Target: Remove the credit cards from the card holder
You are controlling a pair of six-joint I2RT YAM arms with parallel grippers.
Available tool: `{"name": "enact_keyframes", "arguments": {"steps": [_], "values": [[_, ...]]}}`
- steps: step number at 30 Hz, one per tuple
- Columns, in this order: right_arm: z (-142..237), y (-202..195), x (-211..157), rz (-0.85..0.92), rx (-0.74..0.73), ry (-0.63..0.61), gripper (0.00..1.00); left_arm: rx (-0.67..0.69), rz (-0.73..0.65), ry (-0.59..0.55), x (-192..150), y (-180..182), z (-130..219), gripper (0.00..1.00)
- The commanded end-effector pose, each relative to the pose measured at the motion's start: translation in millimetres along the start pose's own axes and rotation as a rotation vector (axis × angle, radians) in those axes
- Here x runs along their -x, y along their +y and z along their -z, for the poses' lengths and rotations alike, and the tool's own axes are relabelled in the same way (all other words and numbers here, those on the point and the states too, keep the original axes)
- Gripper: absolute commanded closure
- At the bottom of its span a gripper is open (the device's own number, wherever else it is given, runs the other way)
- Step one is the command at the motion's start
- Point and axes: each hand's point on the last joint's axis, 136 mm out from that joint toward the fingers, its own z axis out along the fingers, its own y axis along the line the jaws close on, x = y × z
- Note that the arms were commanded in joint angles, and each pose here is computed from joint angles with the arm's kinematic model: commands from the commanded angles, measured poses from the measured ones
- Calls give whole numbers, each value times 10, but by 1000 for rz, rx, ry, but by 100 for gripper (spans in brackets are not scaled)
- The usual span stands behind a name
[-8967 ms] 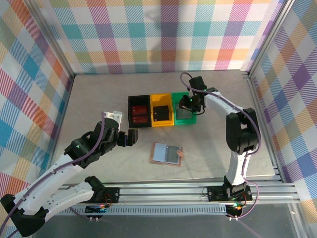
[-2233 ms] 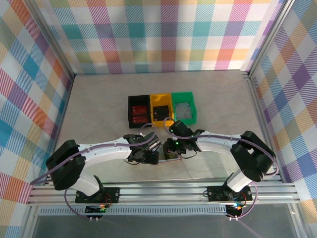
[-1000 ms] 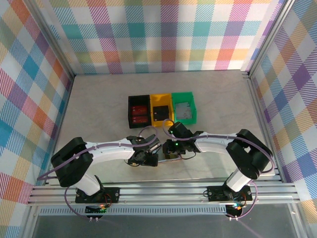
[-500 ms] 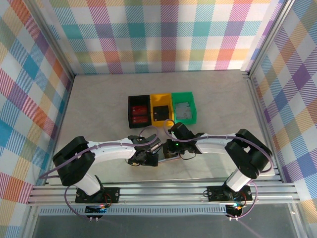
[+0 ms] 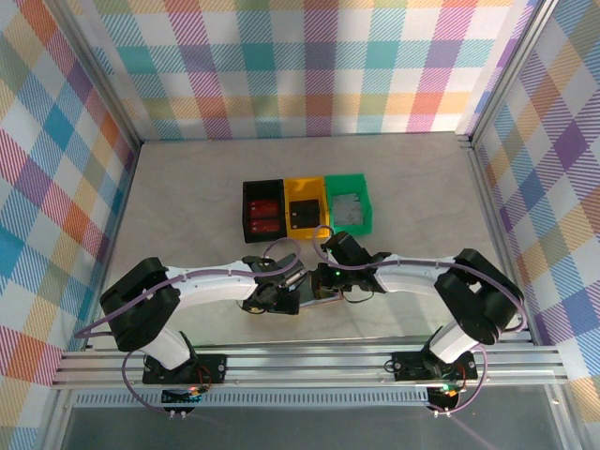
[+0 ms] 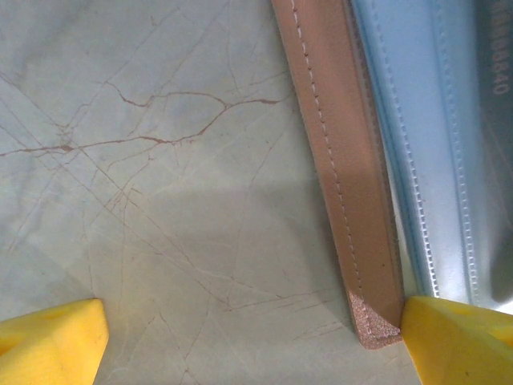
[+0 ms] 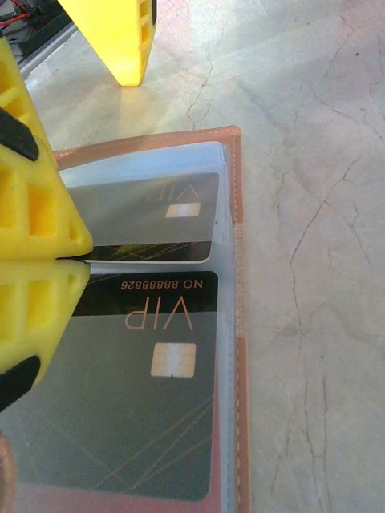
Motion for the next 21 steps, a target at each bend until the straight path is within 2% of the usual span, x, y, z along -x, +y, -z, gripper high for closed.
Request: {"name": "enact_keyframes", "arguments": {"steps": [1,21], "values": [[43,-214,-93,2,-80,17,100,13,6,113,-266,44,-372,6],[369,-392,45,-21,-88,-51,100,12,-11,102,-239,44,-311,6]]}}
